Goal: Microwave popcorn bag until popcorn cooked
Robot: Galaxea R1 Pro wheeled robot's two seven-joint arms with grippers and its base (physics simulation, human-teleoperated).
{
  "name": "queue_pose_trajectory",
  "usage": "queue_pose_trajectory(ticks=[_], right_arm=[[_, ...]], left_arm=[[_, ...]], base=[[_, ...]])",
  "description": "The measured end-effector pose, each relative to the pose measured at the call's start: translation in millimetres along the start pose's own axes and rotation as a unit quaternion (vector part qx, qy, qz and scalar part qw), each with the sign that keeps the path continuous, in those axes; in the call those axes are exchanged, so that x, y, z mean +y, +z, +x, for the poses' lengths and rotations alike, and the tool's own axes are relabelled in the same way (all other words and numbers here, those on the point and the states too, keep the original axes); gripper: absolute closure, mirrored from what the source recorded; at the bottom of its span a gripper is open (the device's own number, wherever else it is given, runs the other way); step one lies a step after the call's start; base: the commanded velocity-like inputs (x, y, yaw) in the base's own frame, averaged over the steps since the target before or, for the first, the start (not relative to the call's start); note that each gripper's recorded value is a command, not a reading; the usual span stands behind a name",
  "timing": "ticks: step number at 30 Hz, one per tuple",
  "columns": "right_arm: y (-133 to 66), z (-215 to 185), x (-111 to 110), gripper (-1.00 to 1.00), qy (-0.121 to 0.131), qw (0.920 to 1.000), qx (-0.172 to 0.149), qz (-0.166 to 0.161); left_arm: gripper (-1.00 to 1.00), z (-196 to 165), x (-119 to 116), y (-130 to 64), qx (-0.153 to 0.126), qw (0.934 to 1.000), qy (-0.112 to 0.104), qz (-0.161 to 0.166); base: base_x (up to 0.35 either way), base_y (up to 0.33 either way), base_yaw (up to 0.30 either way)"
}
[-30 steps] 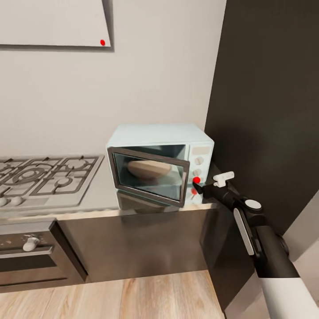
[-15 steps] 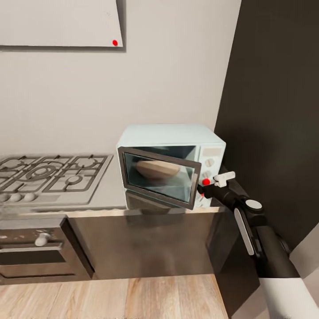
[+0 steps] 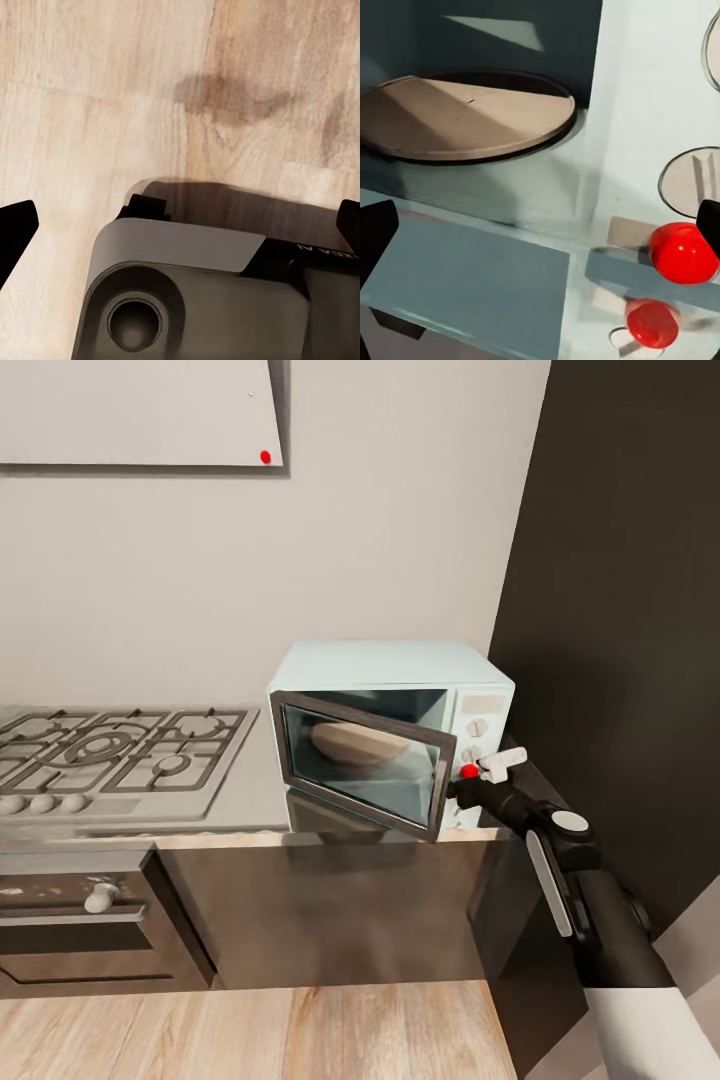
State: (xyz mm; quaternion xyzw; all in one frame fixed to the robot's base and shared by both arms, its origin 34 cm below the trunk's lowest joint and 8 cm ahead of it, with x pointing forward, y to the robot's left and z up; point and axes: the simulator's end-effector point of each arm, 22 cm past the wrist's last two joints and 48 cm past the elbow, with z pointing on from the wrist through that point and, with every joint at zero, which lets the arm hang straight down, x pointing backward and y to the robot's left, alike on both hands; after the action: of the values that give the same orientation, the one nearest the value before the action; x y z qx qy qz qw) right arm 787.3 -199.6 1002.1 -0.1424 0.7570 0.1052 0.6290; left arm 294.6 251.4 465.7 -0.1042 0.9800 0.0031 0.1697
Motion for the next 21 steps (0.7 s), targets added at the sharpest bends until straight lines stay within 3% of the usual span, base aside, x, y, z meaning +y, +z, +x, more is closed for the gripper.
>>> queue_pose_trajectory(ticks=[2, 7, 10, 13, 16, 21], right_arm=[[0.4, 0.5, 3.0, -1.0, -0.002, 1.0, 0.001, -0.005], [7.4, 8.0, 57.0, -1.0, -0.03, 0.9972, 0.014, -0.067], [7.5, 10.3, 69.8, -1.0, -0.035, 0.9956, 0.018, -0.085], [2.9, 12.2, 90.7, -1.0, -0.034, 0.9903, 0.02, -0.133], [-0.4, 13.2, 101.5, -1.0, -0.032, 0.9867, 0.022, -0.158], [-0.8, 13.7, 105.3, -1.0, -0.033, 0.9855, 0.023, -0.165]], left_arm=[[-1.0, 0.2, 0.1, 0.0, 0.0, 1.0, 0.0, 0.0], [-1.0, 0.1, 0.2, 0.0, 0.0, 1.0, -0.001, 0.0], [-1.0, 0.4, -0.1, -0.1, 0.0, 1.0, 0.0, 0.0], [-1.0, 0.3, 0.0, 0.0, 0.0, 1.0, 0.0, 0.0], [-1.0, 0.3, 0.0, 0.0, 0.0, 1.0, 0.0, 0.0], [-1.0, 0.2, 0.1, 0.0, 0.0, 1.0, 0.0, 0.0]], base=[[0.0, 0.0, 0.0], [0.0, 0.0, 0.0], [0.0, 0.0, 0.0], [0.0, 0.0, 0.0], [0.0, 0.0, 0.0], [-0.056, 0.04, 0.0]])
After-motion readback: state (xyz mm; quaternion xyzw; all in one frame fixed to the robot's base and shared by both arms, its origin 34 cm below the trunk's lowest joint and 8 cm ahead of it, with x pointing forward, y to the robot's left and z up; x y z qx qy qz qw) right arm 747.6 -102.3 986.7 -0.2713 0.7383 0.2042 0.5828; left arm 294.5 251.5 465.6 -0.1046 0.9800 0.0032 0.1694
